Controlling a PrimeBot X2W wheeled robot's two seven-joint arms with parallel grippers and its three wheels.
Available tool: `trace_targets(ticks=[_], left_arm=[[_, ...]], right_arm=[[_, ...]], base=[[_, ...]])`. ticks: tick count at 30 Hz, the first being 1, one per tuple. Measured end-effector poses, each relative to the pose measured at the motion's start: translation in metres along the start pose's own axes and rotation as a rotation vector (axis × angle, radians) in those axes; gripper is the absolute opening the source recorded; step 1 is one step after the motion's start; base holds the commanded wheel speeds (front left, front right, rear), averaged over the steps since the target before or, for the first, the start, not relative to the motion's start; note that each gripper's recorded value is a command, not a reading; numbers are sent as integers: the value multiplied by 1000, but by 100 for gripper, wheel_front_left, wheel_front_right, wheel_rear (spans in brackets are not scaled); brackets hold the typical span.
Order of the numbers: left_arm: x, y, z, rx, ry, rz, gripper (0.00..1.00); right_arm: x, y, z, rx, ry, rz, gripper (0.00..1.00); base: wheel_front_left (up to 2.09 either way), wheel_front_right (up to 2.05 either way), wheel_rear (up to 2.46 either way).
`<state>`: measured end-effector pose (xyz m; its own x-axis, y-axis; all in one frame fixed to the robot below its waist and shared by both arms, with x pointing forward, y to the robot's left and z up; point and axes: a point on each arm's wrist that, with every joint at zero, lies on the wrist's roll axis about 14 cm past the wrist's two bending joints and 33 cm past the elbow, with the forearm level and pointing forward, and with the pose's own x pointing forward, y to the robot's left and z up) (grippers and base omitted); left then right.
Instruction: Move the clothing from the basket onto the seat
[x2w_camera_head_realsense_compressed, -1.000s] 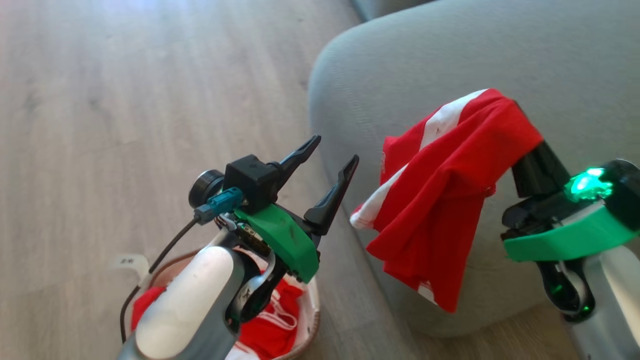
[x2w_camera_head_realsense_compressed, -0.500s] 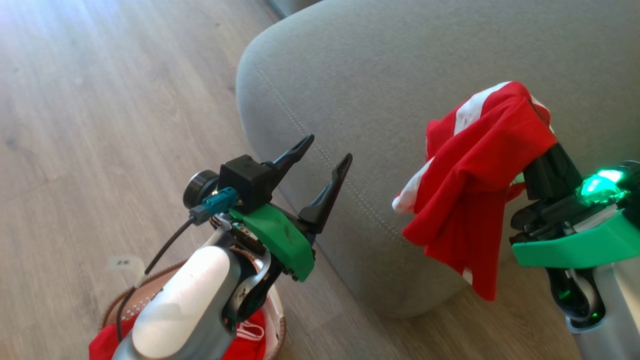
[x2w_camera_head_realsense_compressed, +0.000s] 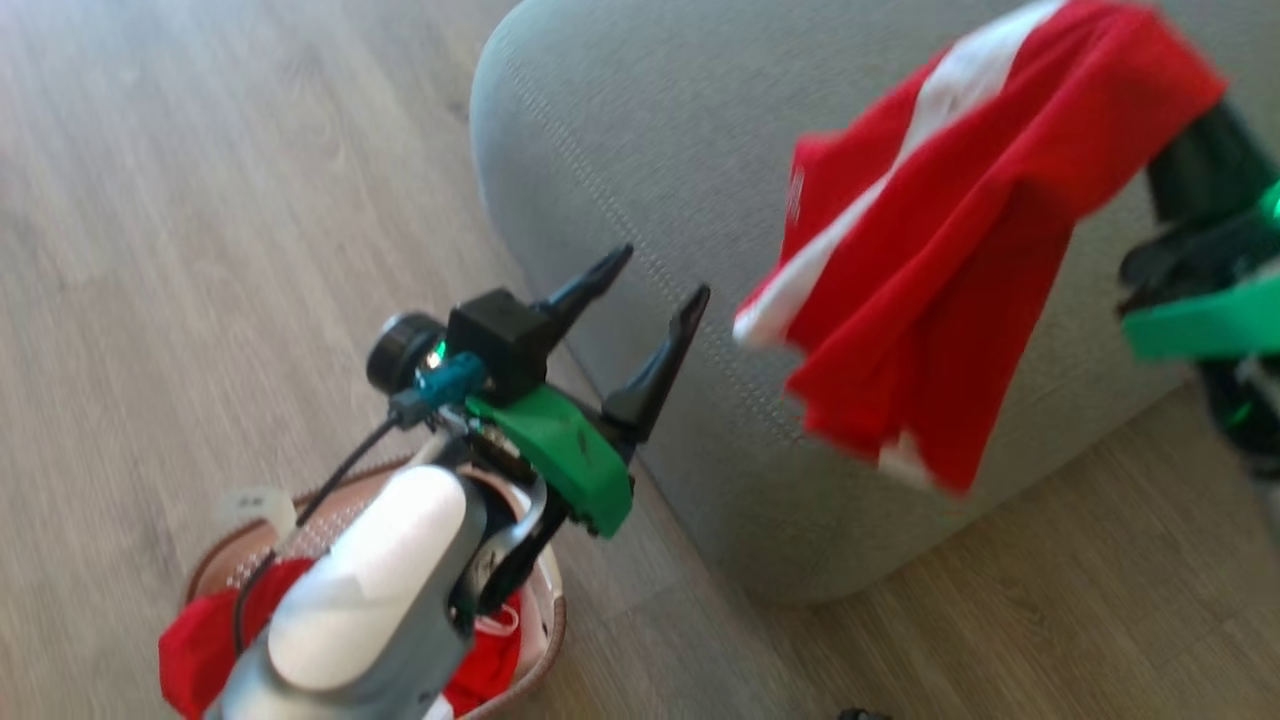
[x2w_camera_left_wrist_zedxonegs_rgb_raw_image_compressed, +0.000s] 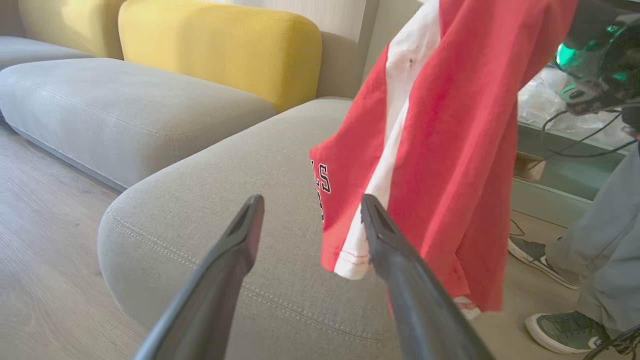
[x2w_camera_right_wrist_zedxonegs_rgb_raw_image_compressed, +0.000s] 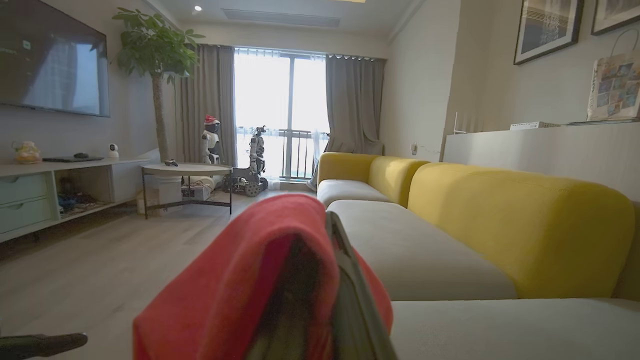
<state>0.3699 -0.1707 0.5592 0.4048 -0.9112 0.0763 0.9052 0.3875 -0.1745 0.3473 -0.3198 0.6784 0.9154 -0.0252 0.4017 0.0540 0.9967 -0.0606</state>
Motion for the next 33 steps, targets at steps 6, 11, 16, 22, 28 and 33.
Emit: trace_targets(ticks=[6, 11, 16, 22, 28, 33], left_arm=[[4, 22, -7, 4, 13, 16, 100], [11, 42, -12, -5, 8, 37, 100], [18, 73, -29, -6, 23, 61, 100], [18, 95, -53, -17, 48, 81, 100], [15, 123, -74, -43, 65, 133, 100], [9, 133, -90, -61, 88, 162, 100]], right_arm=[[49, -11, -19, -64, 48, 33, 0], [87, -28, -40, -88, 91, 21, 0], [140, -54, -46, -149, 66, -23, 0], [163, -74, -88, -193, 139, -65, 0], [158, -74, -175, -163, 314, -82, 0], [135, -68, -237, -128, 487, -83, 0]], base=[[0, 0, 0], [0, 0, 0], [0, 0, 0], [0, 0, 0], [0, 0, 0], [0, 0, 0]])
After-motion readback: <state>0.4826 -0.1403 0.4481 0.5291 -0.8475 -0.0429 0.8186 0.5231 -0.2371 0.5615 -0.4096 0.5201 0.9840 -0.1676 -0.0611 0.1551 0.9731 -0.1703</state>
